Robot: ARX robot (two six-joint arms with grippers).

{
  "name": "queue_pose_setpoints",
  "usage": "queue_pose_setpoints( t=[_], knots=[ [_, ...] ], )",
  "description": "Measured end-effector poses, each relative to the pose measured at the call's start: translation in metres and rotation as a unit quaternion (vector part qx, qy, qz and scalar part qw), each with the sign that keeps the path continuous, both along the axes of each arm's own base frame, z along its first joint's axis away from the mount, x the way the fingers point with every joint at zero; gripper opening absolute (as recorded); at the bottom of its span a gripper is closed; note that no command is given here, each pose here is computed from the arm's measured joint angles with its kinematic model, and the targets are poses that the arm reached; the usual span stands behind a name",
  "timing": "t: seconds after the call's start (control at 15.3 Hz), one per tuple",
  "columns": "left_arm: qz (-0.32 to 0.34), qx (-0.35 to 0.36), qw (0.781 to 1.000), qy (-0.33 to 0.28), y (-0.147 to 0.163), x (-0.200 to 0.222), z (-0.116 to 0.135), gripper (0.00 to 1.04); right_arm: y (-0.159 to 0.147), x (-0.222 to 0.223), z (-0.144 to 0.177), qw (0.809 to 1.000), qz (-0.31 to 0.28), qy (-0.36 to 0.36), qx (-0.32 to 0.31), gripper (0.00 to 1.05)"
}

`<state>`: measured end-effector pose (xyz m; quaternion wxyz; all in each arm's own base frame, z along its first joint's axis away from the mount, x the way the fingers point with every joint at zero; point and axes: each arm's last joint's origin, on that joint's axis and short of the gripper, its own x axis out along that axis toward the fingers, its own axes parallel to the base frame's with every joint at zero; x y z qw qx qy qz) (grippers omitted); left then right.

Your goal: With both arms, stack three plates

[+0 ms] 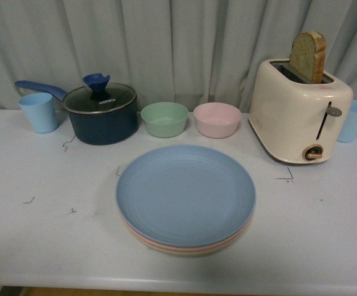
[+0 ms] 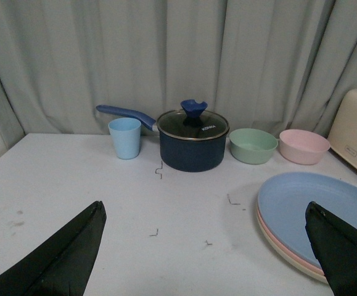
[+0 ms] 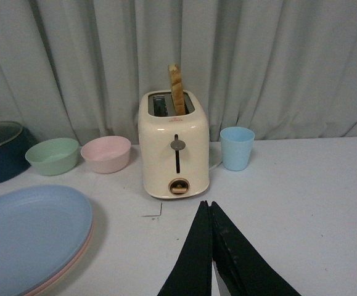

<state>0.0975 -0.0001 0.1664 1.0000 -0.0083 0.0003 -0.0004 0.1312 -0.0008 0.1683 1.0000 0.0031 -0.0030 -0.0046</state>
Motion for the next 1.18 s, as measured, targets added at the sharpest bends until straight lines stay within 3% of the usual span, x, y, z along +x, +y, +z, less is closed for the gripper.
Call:
queue_pose_setpoints(
  t=[0.66,0.79,0.85,1.11,1.18],
  knots=[
    [0.000,0.000,1.000,0.000,0.000,0.000,0.000,0.98,0.000,-0.023,0.002,1.000,0.000,-0.004,0.000,0.02],
    [0.000,0.000,1.000,0.000,0.000,0.000,0.000,0.98,0.000,-0.031,-0.005,1.000,0.001,0.023,0.000,0.02],
    [0.000,0.000,1.000,0.000,0.000,0.000,0.000,0.98,0.000,-0.034,0.000,1.000,0.001,-0.005,0.000,0.02],
    [0.000,0.000,1.000,0.000,0.000,0.000,0.000,0.98,0.000,-0.034,-0.002,1.000,0.002,0.001,0.000,0.02],
    [0.000,0.000,1.000,0.000,0.000,0.000,0.000,0.98,0.000,-0.034,-0.002,1.000,0.002,0.001,0.000,0.08]
  ],
)
